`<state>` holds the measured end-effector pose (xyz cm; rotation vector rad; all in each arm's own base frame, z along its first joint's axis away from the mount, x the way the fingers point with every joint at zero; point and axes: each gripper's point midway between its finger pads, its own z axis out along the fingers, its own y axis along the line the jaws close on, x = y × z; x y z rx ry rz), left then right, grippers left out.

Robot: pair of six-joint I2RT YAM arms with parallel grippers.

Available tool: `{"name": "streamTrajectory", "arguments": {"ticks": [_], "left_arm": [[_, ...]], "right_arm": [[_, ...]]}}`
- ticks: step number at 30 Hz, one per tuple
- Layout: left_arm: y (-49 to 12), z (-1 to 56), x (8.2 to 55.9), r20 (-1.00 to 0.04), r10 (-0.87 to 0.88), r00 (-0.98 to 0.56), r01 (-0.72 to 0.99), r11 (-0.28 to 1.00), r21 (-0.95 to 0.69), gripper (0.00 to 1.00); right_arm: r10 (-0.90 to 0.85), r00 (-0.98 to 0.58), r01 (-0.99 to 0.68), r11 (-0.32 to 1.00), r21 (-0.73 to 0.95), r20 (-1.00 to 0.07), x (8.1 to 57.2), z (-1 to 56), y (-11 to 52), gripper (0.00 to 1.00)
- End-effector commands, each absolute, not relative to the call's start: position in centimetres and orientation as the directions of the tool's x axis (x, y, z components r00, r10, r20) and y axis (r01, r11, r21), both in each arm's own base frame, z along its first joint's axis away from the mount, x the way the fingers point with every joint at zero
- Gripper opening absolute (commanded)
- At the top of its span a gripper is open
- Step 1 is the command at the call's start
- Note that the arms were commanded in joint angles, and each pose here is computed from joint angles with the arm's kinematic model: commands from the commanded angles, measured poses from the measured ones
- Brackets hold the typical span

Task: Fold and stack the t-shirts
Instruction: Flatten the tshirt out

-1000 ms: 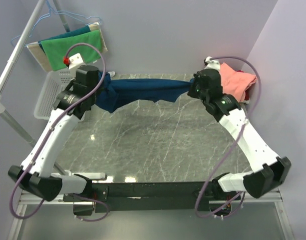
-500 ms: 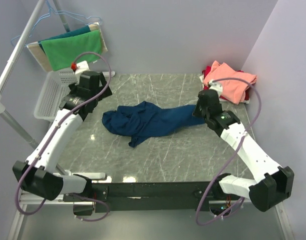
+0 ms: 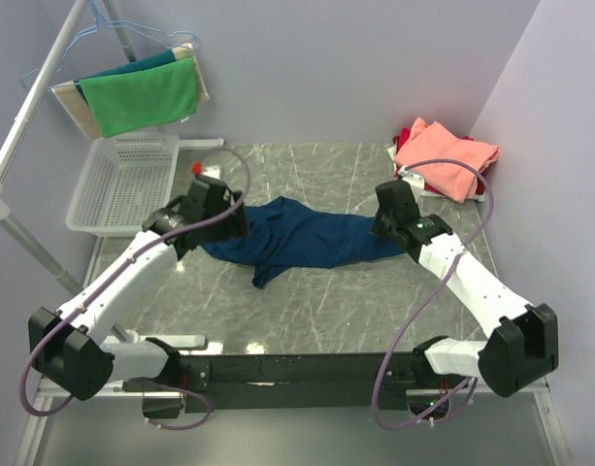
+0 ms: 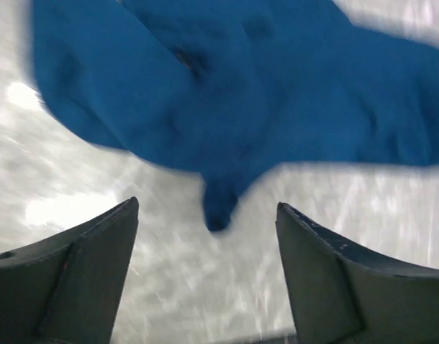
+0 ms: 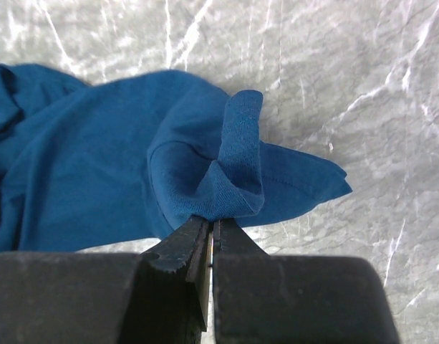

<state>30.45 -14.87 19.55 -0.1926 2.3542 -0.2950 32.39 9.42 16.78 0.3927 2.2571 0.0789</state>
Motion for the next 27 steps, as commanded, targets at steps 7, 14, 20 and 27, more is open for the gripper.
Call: {"name": "streamTrajectory", "arguments": {"ticks": [7, 14, 20, 27], "left_arm": [[-19.1, 14.3, 22.3, -0.505, -0.154, -0.849, 0.033, 0.939, -0.343, 0.8], [-20.9, 10.8, 22.0, -0.469, -0.149, -0.871, 0.048, 0.923, -0.382, 0.8], [-22.2, 8.4, 23.2, -0.451, -0.15, -0.88, 0.043, 0.92, -0.39, 0.75], [-23.2, 7.0, 24.1, -0.432, -0.147, -0.89, 0.028, 0.927, -0.374, 0.7]], "right_arm": [[0.328, -0.612, 0.248, 0.944, 0.219, -0.72, 33.9, 16.7, 10.6, 0.0], [0.323, -0.627, 0.247, 0.945, 0.213, -0.709, 33.7, 16.0, 10.6, 0.0], [0.314, -0.634, 0.243, 0.948, 0.204, -0.707, 33.4, 15.9, 10.5, 0.0], [0.302, -0.633, 0.246, 0.951, 0.185, -0.713, 33.5, 15.9, 10.2, 0.0]]}}
